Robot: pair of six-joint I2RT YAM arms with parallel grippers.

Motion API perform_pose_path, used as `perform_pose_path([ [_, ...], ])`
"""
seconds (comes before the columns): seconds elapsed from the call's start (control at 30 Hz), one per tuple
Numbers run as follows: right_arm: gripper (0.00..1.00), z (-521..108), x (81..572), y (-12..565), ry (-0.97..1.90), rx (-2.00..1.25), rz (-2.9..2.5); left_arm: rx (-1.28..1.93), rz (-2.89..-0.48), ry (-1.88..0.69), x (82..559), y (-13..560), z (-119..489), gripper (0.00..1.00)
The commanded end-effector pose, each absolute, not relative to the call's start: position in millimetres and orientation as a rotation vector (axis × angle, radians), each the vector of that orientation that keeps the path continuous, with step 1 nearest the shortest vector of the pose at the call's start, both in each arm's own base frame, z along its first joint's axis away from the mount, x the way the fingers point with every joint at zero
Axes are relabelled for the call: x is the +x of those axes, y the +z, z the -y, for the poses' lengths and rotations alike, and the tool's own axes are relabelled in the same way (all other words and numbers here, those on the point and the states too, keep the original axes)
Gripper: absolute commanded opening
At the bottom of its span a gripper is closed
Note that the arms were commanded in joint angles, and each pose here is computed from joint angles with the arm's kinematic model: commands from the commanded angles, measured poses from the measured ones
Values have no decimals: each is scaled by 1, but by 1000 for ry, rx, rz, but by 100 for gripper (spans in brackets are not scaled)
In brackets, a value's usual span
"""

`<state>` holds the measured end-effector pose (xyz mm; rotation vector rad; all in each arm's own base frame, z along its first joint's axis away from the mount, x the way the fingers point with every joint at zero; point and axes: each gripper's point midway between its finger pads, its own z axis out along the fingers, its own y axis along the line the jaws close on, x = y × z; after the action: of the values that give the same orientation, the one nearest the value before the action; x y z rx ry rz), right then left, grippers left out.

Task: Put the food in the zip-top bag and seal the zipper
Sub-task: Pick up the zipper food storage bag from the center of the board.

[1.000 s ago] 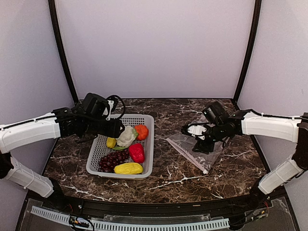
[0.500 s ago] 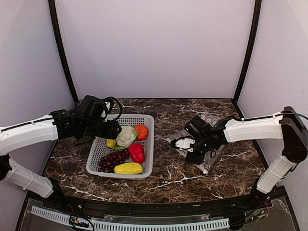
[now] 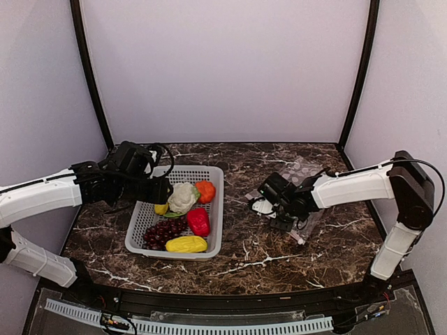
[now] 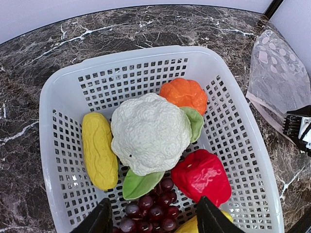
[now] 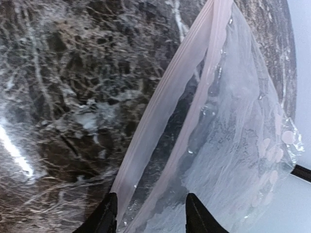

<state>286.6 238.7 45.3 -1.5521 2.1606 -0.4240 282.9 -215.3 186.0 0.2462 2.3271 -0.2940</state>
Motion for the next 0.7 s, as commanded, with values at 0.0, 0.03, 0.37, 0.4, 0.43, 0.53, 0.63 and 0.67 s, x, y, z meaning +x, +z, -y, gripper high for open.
perform_pose_path([
  [0.0,40,-226,314,52,-681,-1482,-2052,232,-2346,-285,277,179,209,58],
  [0.03,36,-223,320,55,-728,-1468,-2024,231,-2349,-289,277,178,210,58],
  [0.37,0,-185,370,116,-735,-1221,-2061,225,-2316,-412,287,185,236,57],
  [0.4,0,-185,373,127,-692,-1192,-2066,234,-2302,-427,288,188,241,57],
  [0.43,0,-187,373,136,-628,-1172,-2076,233,-2270,-453,291,196,247,57],
  [0.53,0,-192,374,168,-456,-1110,-2088,277,-2211,-497,294,211,268,57],
  [0.63,0,-200,373,196,-361,-1084,-2036,310,-2133,-567,295,234,298,57],
  [0.67,0,-203,372,204,-336,-1071,-2024,314,-2122,-583,296,238,307,57],
])
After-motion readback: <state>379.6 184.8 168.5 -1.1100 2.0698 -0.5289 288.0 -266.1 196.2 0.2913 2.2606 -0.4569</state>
